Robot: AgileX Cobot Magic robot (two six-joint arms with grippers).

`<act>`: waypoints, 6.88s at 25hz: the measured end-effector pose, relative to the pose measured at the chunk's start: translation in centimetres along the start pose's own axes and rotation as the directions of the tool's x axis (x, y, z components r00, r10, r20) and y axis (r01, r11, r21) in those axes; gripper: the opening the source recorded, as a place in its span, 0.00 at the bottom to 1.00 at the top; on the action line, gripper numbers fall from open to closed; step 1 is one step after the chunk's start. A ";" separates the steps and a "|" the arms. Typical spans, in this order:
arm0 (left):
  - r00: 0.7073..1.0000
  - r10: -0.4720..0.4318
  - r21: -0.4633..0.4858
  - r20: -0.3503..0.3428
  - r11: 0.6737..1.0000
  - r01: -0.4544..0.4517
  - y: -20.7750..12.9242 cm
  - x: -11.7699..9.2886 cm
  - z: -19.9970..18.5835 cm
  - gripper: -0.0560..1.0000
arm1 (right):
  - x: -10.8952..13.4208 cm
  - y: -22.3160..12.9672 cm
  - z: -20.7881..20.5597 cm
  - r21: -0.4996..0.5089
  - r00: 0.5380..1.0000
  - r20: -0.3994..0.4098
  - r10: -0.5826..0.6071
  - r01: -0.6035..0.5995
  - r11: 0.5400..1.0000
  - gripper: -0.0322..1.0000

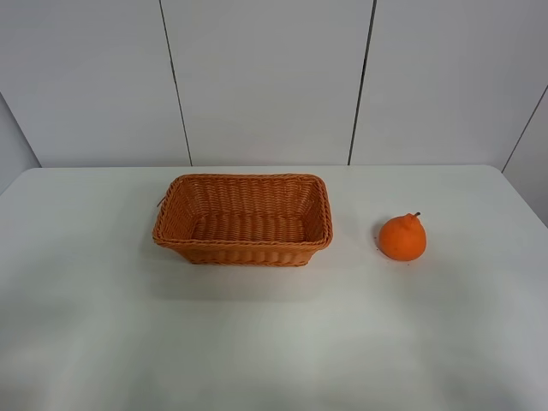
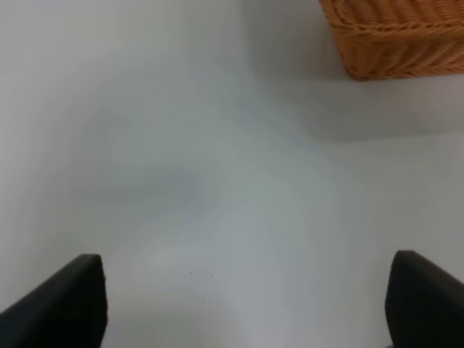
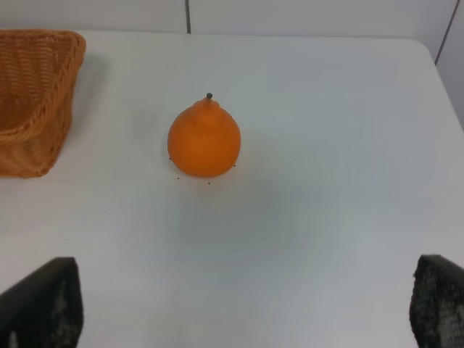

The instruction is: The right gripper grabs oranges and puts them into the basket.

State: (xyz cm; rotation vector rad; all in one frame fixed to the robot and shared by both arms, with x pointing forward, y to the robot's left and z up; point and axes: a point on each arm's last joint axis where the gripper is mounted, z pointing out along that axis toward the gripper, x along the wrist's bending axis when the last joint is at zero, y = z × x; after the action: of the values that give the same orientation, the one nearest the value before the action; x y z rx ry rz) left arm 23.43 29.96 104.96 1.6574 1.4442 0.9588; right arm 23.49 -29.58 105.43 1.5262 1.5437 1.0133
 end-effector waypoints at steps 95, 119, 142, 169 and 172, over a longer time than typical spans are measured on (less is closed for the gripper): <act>1.000 0.000 0.000 0.000 1.000 0.000 0.0 0.0 0.0 0.89 | 4.5 20.0 37.6 0.705 0.987 -0.153 -0.057 0.149 0.694 0.13; 1.000 0.000 0.000 0.000 1.000 0.000 0.0 0.0 0.0 0.89 | 27.1 11.1 40.3 0.517 0.834 -0.516 -0.199 0.487 0.704 0.13; 1.000 0.000 0.000 0.000 1.000 0.000 0.0 0.0 0.0 0.89 | 27.9 14.8 40.2 0.517 0.832 -0.518 -0.199 0.490 0.702 0.70; 1.000 0.000 0.000 0.000 1.000 0.000 0.0 0.0 0.0 0.89 | -2.2 20.2 46.0 0.655 0.998 0.031 0.051 -0.059 0.753 0.70; 1.000 0.000 0.000 0.000 1.000 0.000 0.0 0.0 0.0 0.89 | -2.0 20.1 44.9 0.673 0.998 0.024 0.052 -0.055 0.738 0.70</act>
State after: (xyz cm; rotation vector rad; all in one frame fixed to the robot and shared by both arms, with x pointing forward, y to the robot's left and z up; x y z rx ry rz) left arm 23.43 29.96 104.96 1.6574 1.4442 0.9588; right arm 72.67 -30.05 104.50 2.0584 2.0042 0.4687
